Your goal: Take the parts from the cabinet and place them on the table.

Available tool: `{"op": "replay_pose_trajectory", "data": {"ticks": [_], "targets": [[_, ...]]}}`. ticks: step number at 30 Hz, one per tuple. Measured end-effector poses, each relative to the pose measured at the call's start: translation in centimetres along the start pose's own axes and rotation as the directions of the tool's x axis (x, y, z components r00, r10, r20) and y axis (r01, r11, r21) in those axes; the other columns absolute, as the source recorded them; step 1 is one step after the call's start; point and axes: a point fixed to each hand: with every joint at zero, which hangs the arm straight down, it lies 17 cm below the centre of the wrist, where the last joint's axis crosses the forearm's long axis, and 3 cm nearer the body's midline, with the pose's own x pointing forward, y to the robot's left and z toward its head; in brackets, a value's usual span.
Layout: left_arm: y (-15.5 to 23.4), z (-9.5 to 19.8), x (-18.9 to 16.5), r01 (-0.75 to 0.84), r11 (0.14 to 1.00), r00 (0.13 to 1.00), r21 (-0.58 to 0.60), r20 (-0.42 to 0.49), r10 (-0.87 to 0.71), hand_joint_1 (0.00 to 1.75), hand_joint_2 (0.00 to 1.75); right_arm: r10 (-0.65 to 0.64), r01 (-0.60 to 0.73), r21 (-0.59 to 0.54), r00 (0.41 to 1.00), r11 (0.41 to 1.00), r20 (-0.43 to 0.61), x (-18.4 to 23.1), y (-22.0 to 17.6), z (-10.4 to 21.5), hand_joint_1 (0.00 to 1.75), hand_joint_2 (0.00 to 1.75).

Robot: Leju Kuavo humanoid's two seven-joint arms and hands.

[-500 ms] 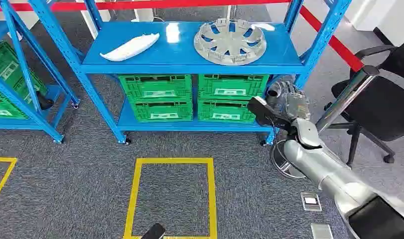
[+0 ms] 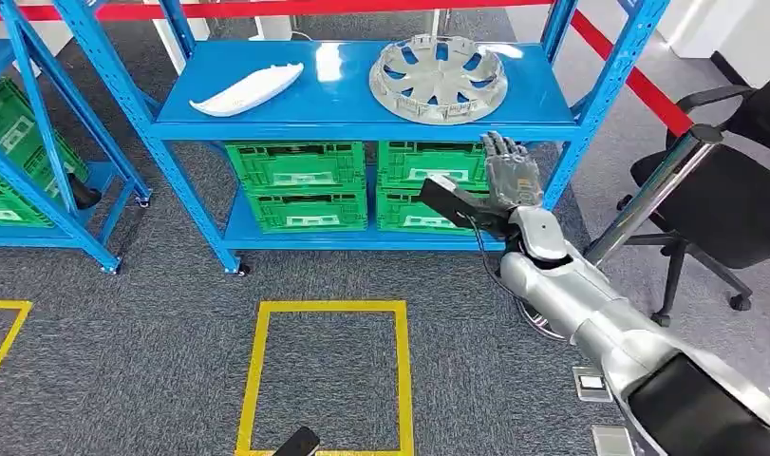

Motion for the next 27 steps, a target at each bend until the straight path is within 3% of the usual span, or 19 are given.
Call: {"op": "replay_pose_trajectory", "data": {"ticks": [20,27], "targets": [[0.0,0.0,0.4,0.022,1.0,1.0,-0.006,0.011,-0.022,0.0,0.0,0.029,-0.026,-0.039,0.998,0.999,0.061,4.4,-4.0,-0.7,0.0,0.0],[-0.2,0.0,0.0,0.023,1.0,1.0,-0.009,0.002,-0.023,0.0,0.0,0.026,-0.024,-0.024,0.998,0.999,0.066,4.6,-3.3,-0.1,0.0,0.0]]}}
